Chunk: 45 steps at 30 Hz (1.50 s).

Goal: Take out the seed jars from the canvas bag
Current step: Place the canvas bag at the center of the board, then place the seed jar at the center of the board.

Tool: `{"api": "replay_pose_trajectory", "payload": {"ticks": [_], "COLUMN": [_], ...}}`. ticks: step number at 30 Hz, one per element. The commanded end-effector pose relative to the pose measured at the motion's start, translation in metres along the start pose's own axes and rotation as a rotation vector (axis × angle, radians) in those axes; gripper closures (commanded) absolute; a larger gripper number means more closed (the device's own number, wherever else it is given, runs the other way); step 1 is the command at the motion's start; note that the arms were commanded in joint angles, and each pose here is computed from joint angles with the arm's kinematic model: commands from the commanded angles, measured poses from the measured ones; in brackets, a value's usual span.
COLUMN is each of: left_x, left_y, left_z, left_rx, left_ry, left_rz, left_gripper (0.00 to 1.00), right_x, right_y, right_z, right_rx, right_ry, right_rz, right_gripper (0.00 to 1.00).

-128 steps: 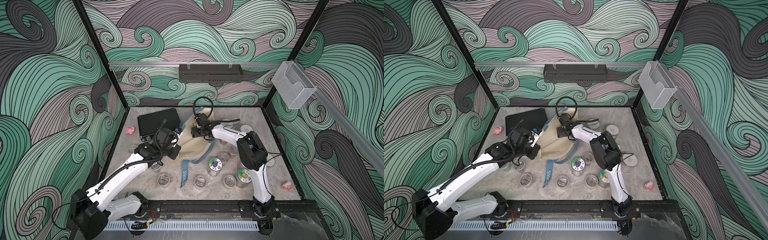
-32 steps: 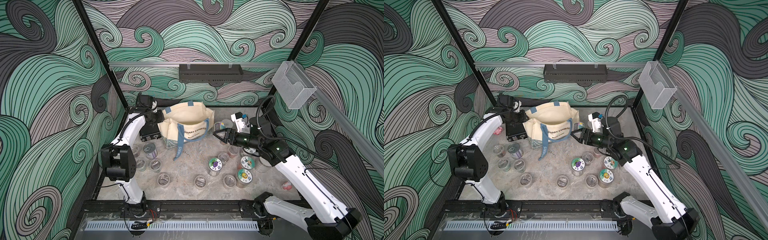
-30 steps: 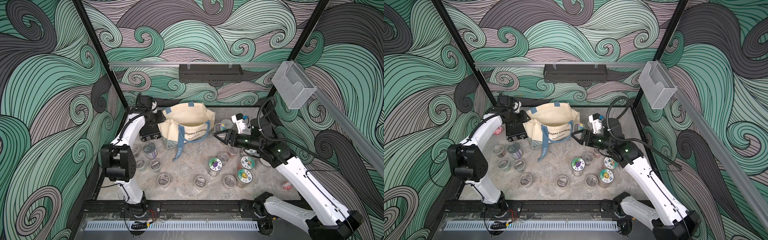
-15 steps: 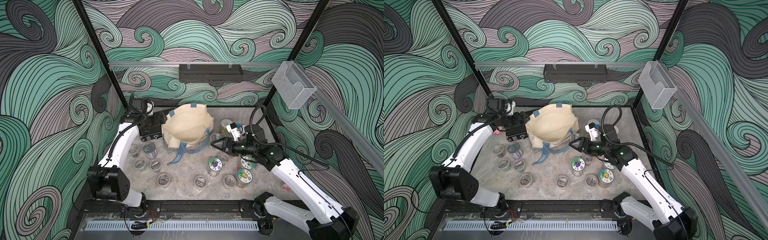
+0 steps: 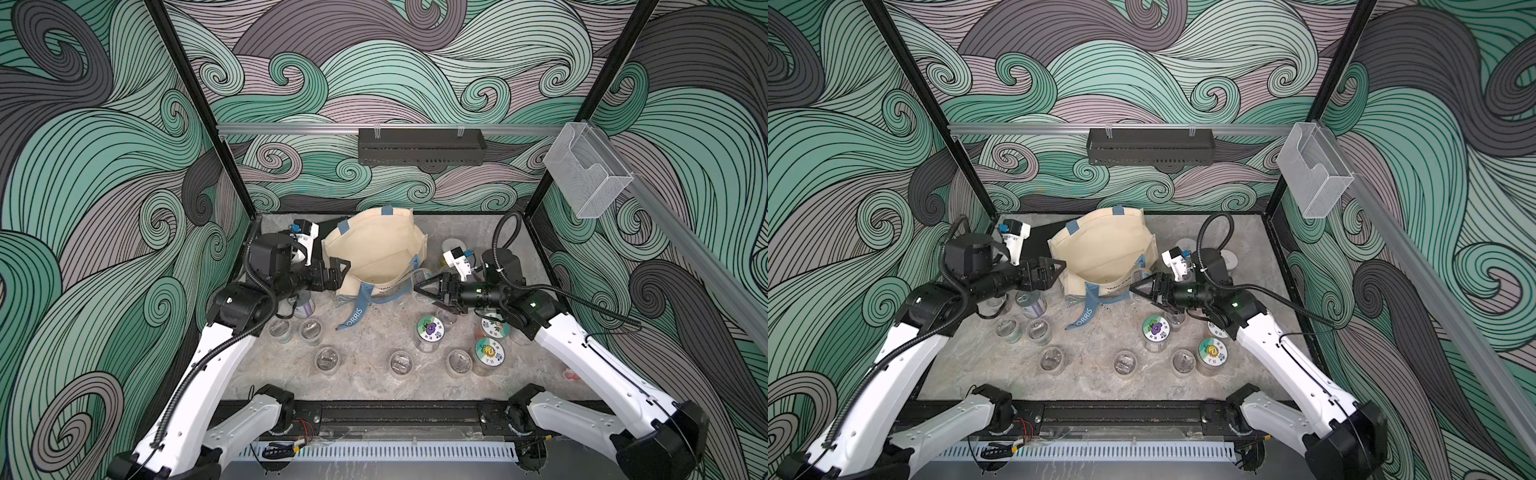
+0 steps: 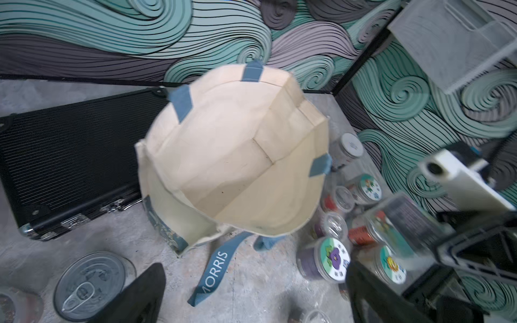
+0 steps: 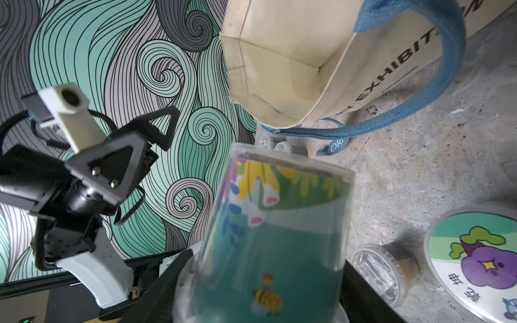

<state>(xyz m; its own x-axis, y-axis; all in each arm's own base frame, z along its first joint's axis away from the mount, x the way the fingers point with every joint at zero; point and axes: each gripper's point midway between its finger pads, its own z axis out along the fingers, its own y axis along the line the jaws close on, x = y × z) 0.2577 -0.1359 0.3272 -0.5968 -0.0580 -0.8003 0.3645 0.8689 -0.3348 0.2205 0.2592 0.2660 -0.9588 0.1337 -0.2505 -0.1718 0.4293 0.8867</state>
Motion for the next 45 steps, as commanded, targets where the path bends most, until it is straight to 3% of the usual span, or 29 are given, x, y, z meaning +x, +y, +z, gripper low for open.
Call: {"api": "replay_pose_trajectory", "payload": {"ticks": [1, 7, 14, 17, 20, 25, 33, 39, 45], "left_x": [0.012, 0.045, 0.030, 0.016, -0.005, -0.023, -0.008, 0.013, 0.012], "left_y": [-0.003, -0.027, 0.019, 0.039, 0.057, 0.091, 0.147, 0.182, 0.188], "left_z": [-0.004, 0.000, -0.003, 0.011, 0.015, 0.020, 0.051, 0.052, 0.040], "left_rx": [-0.002, 0.163, -0.093, -0.149, -0.134, -0.234, -0.318, -0.402, -0.422], "left_ry": [-0.005, 0.096, 0.026, 0.043, -0.024, -0.067, -0.064, -0.057, -0.083], "left_rz": [0.035, 0.035, 0.056, -0.027, -0.149, -0.226, -0.344, -0.383, -0.390], "left_gripper": [0.01, 0.01, 0.01, 0.02, 0.01, 0.01, 0.02, 0.02, 0.02], "right_x": [0.006, 0.037, 0.080, 0.098, 0.114, 0.145, 0.161, 0.162, 0.167], "right_y": [0.014, 0.008, 0.012, 0.012, 0.016, 0.016, 0.006, -0.007, -0.038], "right_z": [0.004, 0.018, 0.034, 0.040, 0.045, 0.056, 0.075, 0.101, 0.110], "right_rx": [-0.047, -0.002, 0.061, 0.109, 0.141, 0.204, 0.351, 0.430, 0.547], "right_ry": [0.061, 0.221, 0.423, 0.506, 0.563, 0.679, 0.839, 0.922, 0.987], "right_rz": [0.017, 0.043, 0.033, 0.035, 0.040, 0.099, 0.150, 0.194, 0.273], "right_gripper": [0.32, 0.32, 0.33, 0.33, 0.33, 0.33, 0.34, 0.34, 0.33]}}
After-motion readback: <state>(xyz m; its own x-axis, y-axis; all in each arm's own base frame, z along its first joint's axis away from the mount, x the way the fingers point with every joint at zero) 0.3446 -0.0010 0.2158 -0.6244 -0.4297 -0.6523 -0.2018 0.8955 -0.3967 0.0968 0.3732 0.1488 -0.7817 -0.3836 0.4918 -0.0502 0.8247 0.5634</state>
